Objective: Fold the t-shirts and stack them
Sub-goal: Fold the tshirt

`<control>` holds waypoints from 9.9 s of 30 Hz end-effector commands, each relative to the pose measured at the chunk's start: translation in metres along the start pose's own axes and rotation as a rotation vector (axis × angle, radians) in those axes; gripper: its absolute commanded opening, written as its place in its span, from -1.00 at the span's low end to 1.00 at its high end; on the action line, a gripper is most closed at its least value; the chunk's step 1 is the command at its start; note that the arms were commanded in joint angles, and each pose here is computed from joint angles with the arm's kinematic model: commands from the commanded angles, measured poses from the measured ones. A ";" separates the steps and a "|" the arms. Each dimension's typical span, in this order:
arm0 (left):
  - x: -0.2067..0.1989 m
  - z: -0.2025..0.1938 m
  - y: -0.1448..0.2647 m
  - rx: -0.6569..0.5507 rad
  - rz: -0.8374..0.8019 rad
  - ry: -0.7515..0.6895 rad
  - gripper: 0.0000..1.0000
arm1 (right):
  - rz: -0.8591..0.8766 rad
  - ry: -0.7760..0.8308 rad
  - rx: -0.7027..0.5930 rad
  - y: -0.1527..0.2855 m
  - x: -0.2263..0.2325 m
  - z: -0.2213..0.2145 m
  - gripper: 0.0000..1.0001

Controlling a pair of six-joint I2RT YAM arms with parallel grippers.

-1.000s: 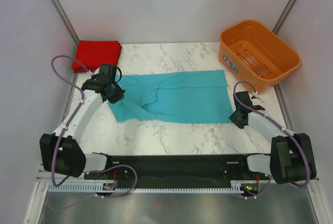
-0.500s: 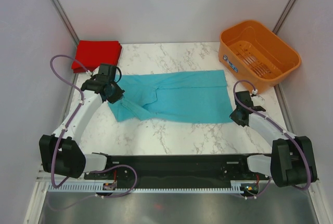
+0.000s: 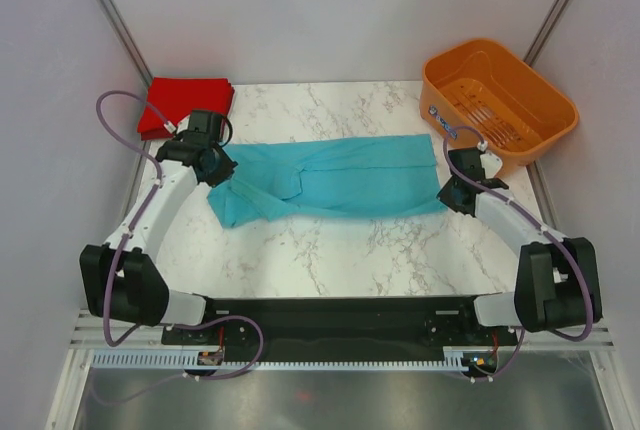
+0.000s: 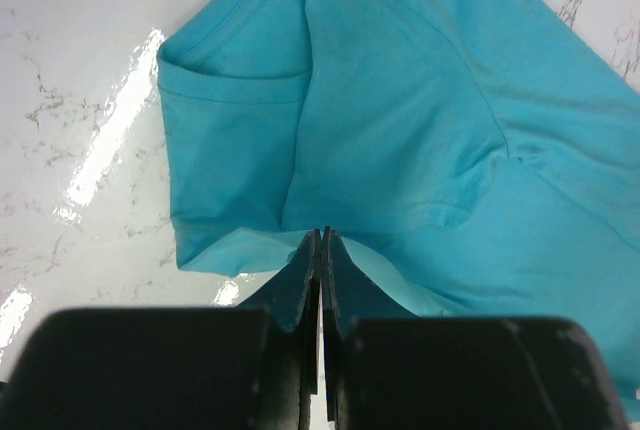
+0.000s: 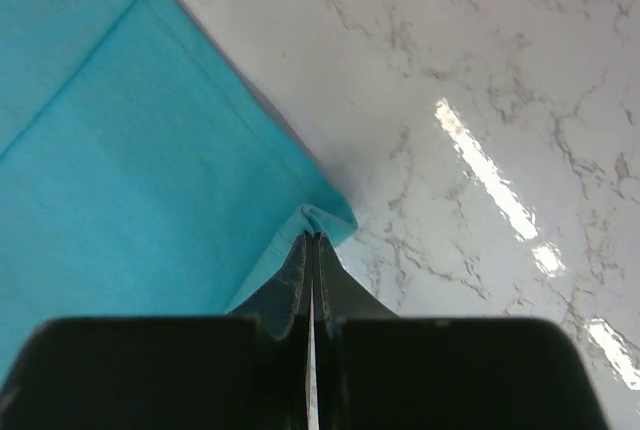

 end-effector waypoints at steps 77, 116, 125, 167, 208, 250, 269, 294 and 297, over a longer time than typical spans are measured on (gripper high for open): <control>-0.052 0.105 -0.066 -0.016 0.164 -0.234 -0.60 | -0.021 0.228 -0.009 -0.022 0.088 0.077 -0.31; 0.053 -0.029 -0.105 0.309 0.292 -0.123 -0.42 | -0.116 0.479 0.123 -0.065 0.041 0.002 -0.34; 0.080 -0.016 -0.100 0.288 0.396 -0.109 -0.43 | -0.118 0.481 0.116 -0.050 0.029 -0.002 -0.33; 0.081 -0.002 -0.071 0.202 0.350 -0.125 -0.33 | 0.000 0.431 0.030 0.001 0.027 0.017 -0.24; 0.066 0.059 -0.076 0.365 -0.268 0.350 -0.16 | 0.685 1.065 -0.437 0.084 0.259 -0.047 -0.20; 0.118 0.024 -0.114 0.359 -0.047 0.329 -0.26 | 0.796 1.533 -0.426 0.063 0.347 -0.209 -0.32; 0.123 0.022 -0.117 0.357 -0.002 0.311 -0.28 | 0.737 1.452 -0.516 0.071 0.360 -0.183 -1.00; 0.126 0.021 -0.113 0.339 0.026 0.297 -0.25 | 0.582 1.238 -0.483 0.006 0.368 -0.126 -1.00; 0.127 0.022 -0.112 0.333 0.032 0.295 -0.25 | 0.582 1.220 -0.482 0.004 0.370 -0.126 -1.00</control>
Point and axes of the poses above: each gripper's point midway between its finger pads, its own y axis back along the fingers, its own x axis along the line the jaws close on, z = x × y, the point moved 9 cm from there along y, back along the fingers, and after that the axes turned 5 degrees about y, right-handed, at the moved point
